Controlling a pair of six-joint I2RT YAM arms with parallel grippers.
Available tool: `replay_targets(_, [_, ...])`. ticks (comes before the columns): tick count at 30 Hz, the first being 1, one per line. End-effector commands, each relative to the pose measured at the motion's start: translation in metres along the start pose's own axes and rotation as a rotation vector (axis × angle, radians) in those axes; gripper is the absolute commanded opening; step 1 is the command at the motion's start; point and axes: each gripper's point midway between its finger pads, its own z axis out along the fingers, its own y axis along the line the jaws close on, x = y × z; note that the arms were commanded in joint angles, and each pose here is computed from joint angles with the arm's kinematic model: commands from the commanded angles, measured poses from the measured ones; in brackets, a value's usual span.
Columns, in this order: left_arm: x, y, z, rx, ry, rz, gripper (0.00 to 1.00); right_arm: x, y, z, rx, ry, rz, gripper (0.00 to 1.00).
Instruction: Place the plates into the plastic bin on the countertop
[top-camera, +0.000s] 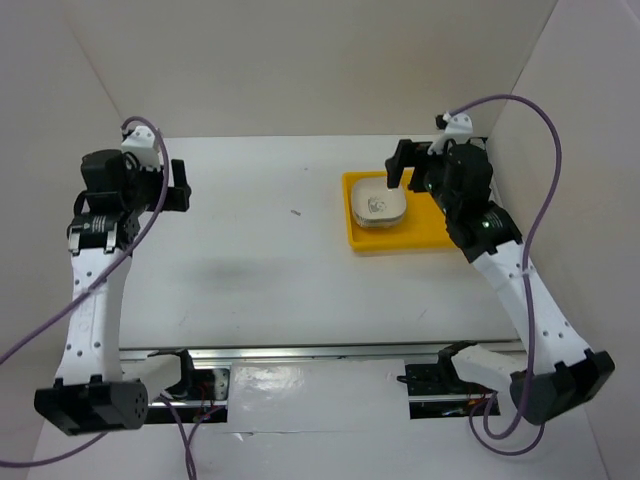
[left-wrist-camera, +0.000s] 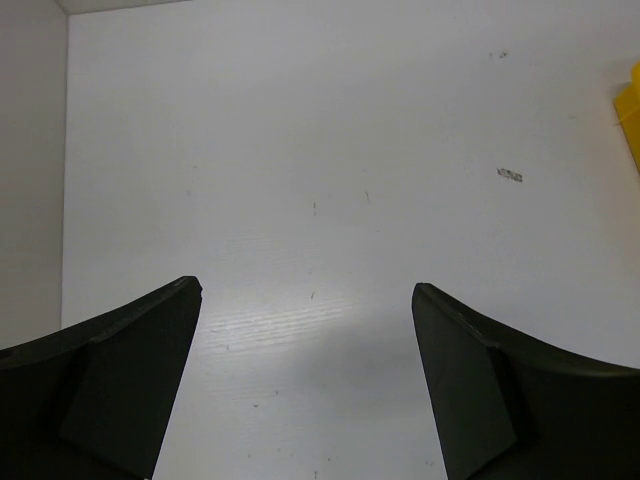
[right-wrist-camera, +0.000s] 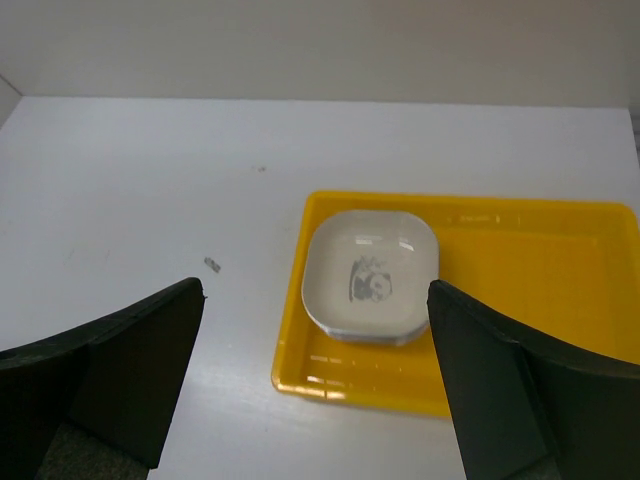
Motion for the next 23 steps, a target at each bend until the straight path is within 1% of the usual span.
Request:
replay_targets(1, [-0.009,0.004,-0.031,-0.045,-0.075,0.021,1.00,0.038,-0.015,-0.029,0.090,0.107,0.011,1.00])
replay_targets(2, [-0.010,0.002,-0.044,-0.048,-0.099,0.025,1.00,0.049,-0.018,-0.038,0.100,0.148,0.014,1.00])
replay_targets(3, [-0.006,0.000,-0.052,-0.047,-0.092,0.024,1.00,0.040,-0.016,-0.051,0.094,0.119,0.017,1.00])
replay_targets(5, [-0.006,-0.003,-0.069,-0.050,-0.114,0.028,1.00,0.048,-0.013,-0.066,0.085,0.136,0.034,1.00])
replay_targets(6, [-0.004,-0.004,-0.071,-0.048,-0.100,0.025,1.00,0.045,-0.010,-0.073,0.075,0.128,0.048,1.00])
replay_targets(7, [0.007,-0.005,-0.072,-0.043,-0.058,0.018,1.00,0.039,-0.008,-0.085,0.060,0.104,0.060,1.00])
replay_targets(9, [0.007,-0.007,-0.082,-0.045,-0.074,0.021,1.00,0.041,-0.007,-0.096,0.047,0.104,0.071,1.00])
replay_targets(12, [0.015,-0.011,-0.088,-0.035,-0.071,0.010,1.00,0.031,-0.008,-0.118,0.024,0.058,0.082,1.00])
replay_targets(16, [0.019,-0.011,-0.094,-0.047,-0.071,0.000,1.00,0.033,-0.008,-0.130,0.013,0.065,0.081,1.00])
replay_targets(20, [0.019,-0.012,-0.100,-0.048,-0.080,0.002,1.00,0.045,-0.013,-0.129,0.028,0.089,0.064,1.00])
replay_targets(23, [0.018,-0.012,-0.102,-0.049,-0.089,0.003,1.00,0.045,-0.011,-0.130,0.019,0.091,0.062,1.00])
